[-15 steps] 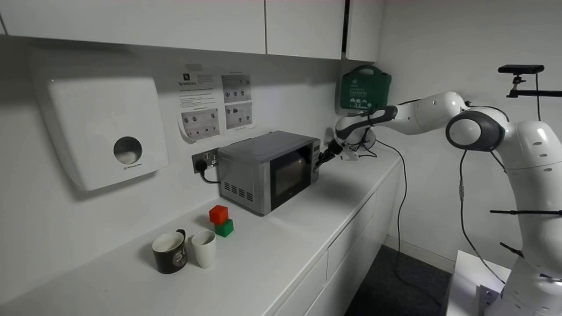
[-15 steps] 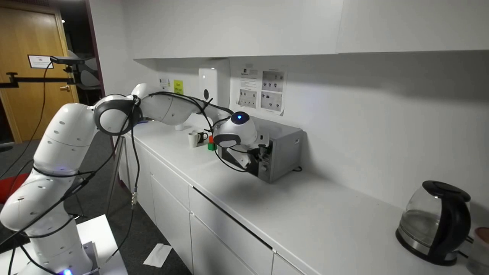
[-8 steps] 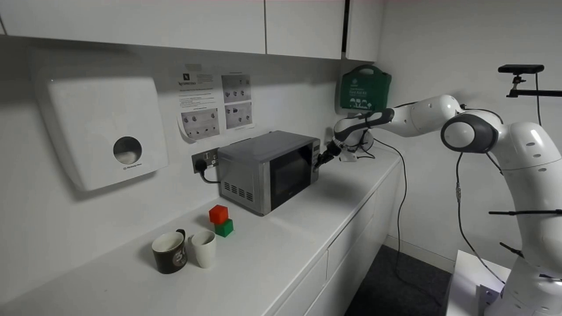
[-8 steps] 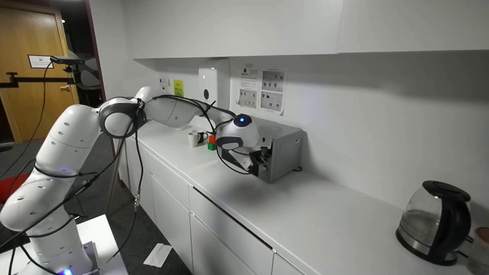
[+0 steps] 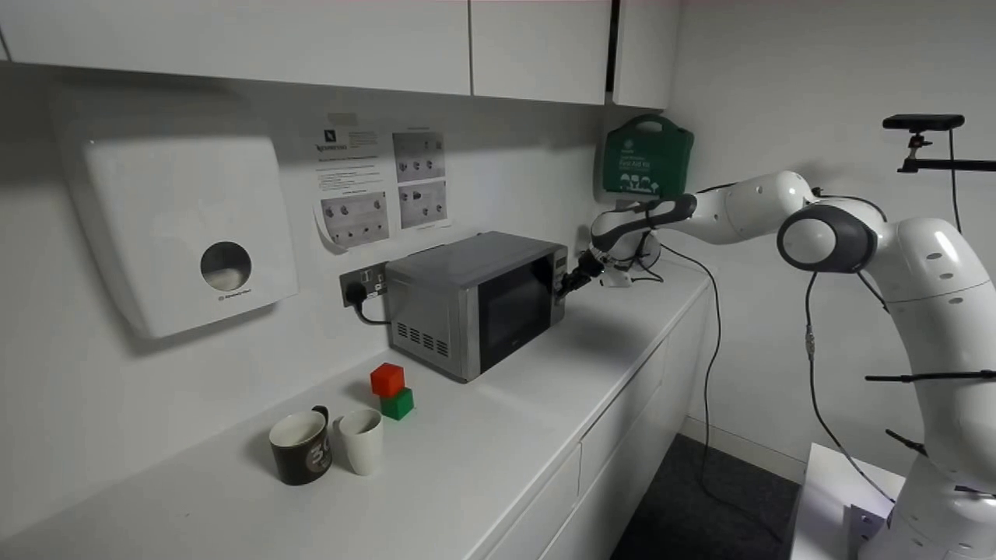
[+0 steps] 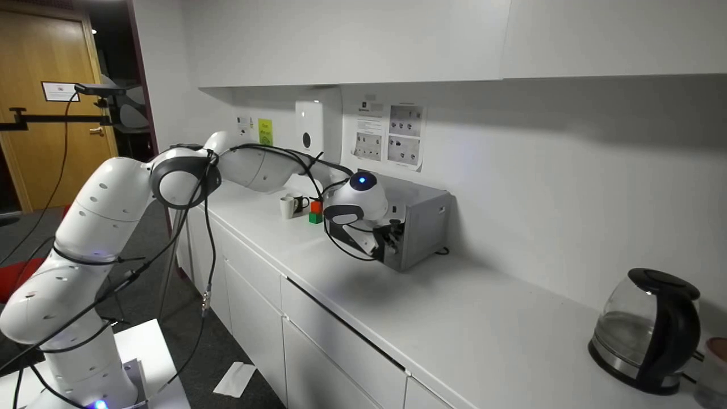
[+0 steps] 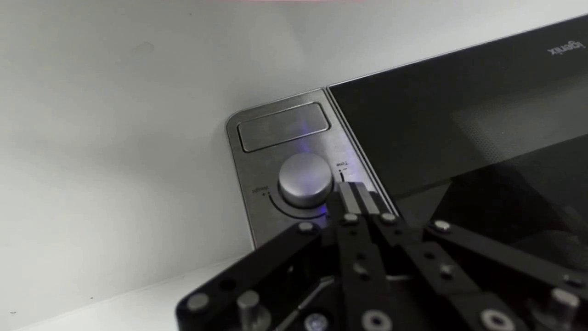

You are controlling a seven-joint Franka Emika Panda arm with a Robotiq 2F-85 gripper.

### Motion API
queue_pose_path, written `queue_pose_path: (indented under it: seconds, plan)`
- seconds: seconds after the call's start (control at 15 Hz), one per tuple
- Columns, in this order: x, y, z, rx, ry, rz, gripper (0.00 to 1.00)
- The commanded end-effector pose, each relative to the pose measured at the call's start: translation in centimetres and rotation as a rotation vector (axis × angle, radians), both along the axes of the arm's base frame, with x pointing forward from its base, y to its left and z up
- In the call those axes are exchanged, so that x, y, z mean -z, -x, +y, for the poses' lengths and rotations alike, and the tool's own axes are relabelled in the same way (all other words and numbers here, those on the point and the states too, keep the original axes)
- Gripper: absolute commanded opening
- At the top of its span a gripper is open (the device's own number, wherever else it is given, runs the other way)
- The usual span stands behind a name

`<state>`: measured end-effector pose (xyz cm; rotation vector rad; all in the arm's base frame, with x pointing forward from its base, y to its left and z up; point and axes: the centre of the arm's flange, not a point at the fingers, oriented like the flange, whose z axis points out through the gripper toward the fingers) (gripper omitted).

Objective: Press a button on the microwave

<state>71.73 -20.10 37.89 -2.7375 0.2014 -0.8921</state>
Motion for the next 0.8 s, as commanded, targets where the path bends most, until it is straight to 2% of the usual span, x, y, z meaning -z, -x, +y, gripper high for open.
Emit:
queue_pose_path:
  seconds: [0.0,0.33,0.73]
  plan:
    - [-0.8,1.0,-1.3,0.013,0.036,0.006,0.0]
    - [-1.5,6.0,-4.3,0.034,0.053,0.037,0.0]
    - [-3.0,13.8,-6.4,0.046,0.033,0.106,0.0]
